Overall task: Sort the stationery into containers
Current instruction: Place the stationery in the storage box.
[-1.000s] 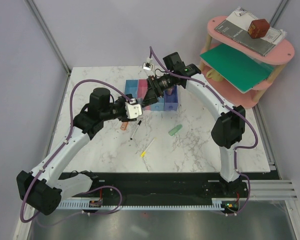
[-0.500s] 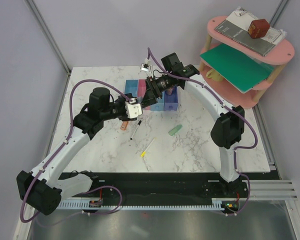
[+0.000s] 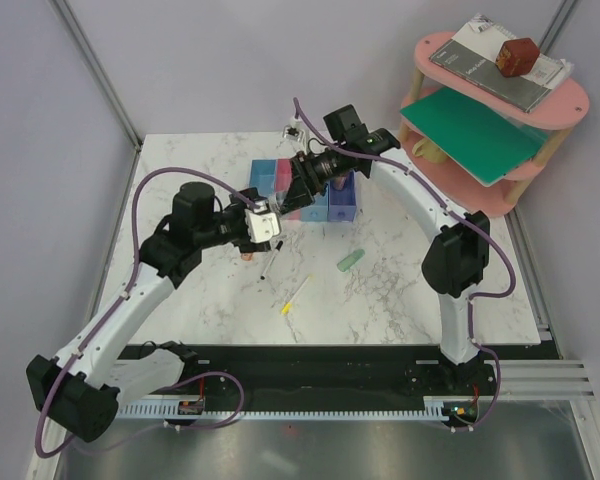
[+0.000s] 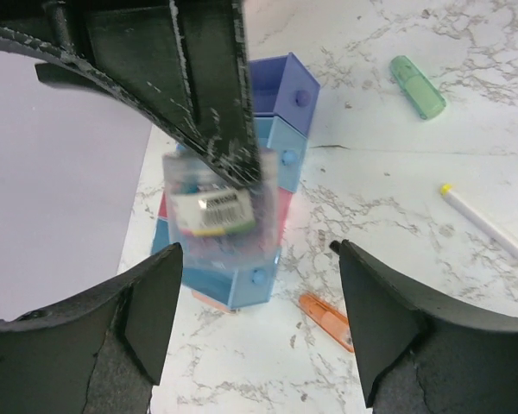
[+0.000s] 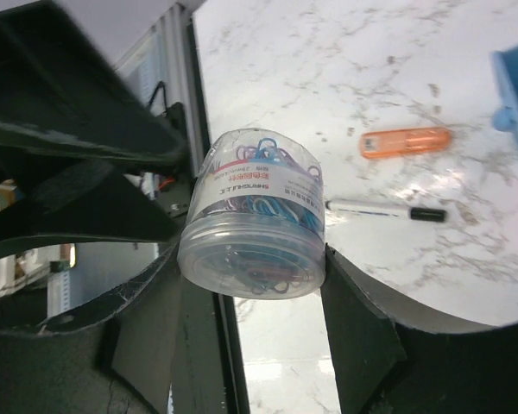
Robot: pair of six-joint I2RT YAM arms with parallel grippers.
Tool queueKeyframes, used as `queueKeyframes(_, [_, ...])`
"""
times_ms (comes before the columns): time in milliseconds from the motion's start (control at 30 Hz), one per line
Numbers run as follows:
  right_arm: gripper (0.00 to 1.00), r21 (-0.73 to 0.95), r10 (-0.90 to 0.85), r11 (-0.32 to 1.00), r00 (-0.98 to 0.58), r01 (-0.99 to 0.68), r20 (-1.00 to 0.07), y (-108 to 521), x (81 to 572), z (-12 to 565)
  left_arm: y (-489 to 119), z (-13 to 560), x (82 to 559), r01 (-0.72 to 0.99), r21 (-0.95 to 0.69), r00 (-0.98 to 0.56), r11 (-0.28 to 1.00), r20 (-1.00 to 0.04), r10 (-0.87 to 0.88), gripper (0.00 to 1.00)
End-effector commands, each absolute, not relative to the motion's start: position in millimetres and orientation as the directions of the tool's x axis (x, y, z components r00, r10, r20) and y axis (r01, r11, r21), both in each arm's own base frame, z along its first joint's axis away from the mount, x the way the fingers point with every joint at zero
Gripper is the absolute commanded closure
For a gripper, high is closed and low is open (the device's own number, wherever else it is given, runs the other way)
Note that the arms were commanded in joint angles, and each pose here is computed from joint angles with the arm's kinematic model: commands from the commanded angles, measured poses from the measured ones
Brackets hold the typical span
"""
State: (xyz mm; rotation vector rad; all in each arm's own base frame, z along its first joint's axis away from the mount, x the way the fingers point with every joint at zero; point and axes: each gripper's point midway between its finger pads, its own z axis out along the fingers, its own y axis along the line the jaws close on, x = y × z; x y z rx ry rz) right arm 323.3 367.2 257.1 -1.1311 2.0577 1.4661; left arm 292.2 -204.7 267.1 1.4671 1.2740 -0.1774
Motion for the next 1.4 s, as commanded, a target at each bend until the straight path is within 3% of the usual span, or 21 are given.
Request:
queueKeyframes(0, [0.44, 0.479, -0.324, 0.308, -0.564, -0.822, -0.76, 344, 373, 273, -194, 265, 258, 0.793, 0.558, 0.352, 0.243, -0.747, 0.563, 0.2])
queueKeyframes(133, [0.44, 0.343, -0.329, 0.484, -0.531, -0.805, -0.781, 323, 417, 258, -185, 264, 245, 0.797, 0.542, 0.326, 0.267, -0.758, 0.565, 0.2])
queueKeyframes(333, [0.39, 0.029, -0.455, 0.63, -0.399, -0.776, -0.796, 292, 469, 246, -176, 262, 232, 0.797, 0.523, 0.296, 0.3, -0.773, 0.561, 0.21])
queueKeyframes(667, [0.38, -0.215, -0.661, 0.597, -0.321, -0.773, -0.679, 284, 494, 191, -166, 270, 217, 0.782, 0.523, 0.287, 0.338, -0.784, 0.55, 0.22])
queueKeyframes(1367, [0.36, -0.408, -0.732, 0.615, -0.296, -0.675, -0.614, 288, 543, 136, -150, 273, 199, 0.756, 0.526, 0.272, 0.389, -0.794, 0.544, 0.23])
